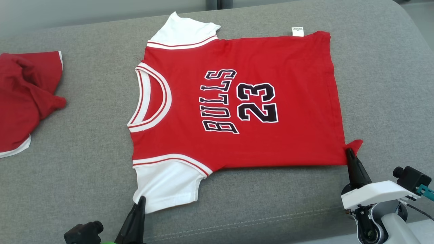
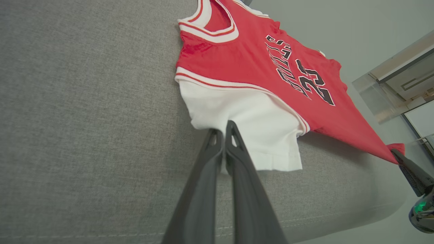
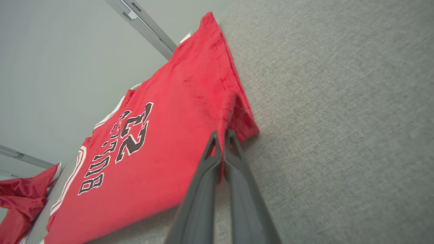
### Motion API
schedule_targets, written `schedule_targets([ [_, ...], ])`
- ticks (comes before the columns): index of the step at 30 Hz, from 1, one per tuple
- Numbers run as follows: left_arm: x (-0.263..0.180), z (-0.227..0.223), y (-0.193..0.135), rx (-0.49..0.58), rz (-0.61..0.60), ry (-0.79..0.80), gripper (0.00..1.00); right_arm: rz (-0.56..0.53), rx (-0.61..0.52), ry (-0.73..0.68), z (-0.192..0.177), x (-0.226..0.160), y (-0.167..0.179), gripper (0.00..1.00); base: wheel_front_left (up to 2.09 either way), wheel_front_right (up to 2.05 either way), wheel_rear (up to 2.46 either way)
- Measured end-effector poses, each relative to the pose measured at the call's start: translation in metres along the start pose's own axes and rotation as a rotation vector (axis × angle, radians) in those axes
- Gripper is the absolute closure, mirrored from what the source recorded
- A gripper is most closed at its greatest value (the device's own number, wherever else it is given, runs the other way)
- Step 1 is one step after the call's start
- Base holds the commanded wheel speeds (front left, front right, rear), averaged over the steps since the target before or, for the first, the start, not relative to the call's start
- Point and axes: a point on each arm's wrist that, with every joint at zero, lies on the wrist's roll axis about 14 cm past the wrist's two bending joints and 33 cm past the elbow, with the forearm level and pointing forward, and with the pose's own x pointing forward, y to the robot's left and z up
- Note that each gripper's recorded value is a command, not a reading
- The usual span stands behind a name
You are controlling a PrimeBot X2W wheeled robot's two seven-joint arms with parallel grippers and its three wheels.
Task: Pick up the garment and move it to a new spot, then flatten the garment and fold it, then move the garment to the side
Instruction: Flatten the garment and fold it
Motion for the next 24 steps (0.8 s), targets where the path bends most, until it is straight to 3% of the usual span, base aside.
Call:
schedule_targets([
  [8,-0.006,-0.014,0.005,0.016,0.020,0.060,1.00,0.014,-0.022,0.001,0.000,0.001,0.004,1.00,0.00,0.00,0.00],
  [14,-0.006,-0.021,0.008,0.050,0.024,0.095,1.00,0.023,-0.037,0.004,-0.003,-0.002,0.007,0.67,0.00,0.00,0.00],
  [16,-0.005,-0.025,0.009,0.061,0.025,0.114,1.00,0.018,-0.040,-0.001,-0.002,-0.004,0.006,0.60,0.00,0.00,0.00],
  [17,-0.005,-0.026,0.010,0.069,0.024,0.122,0.84,0.015,-0.043,-0.002,-0.001,-0.005,0.005,0.57,0.00,0.00,0.00],
  [18,-0.005,-0.027,0.010,0.082,0.023,0.128,0.54,0.007,-0.042,-0.005,-0.001,-0.006,0.003,0.53,0.00,0.00,0.00],
  [19,-0.005,-0.028,0.011,0.090,0.025,0.134,0.00,-0.003,-0.043,-0.009,0.000,-0.008,0.000,0.30,0.00,0.00,0.00],
  [20,-0.004,-0.030,0.010,0.092,0.023,0.141,0.00,-0.013,-0.043,-0.011,0.001,-0.010,-0.004,0.05,0.00,0.00,0.00],
  [21,-0.004,-0.031,0.009,0.094,0.019,0.144,0.00,-0.023,-0.041,-0.014,0.001,-0.012,-0.007,0.00,0.00,0.00,0.00],
  [24,-0.004,-0.035,0.006,0.114,0.005,0.167,0.00,-0.065,-0.036,-0.031,0.007,-0.017,-0.021,0.00,0.00,0.00,0.00],
])
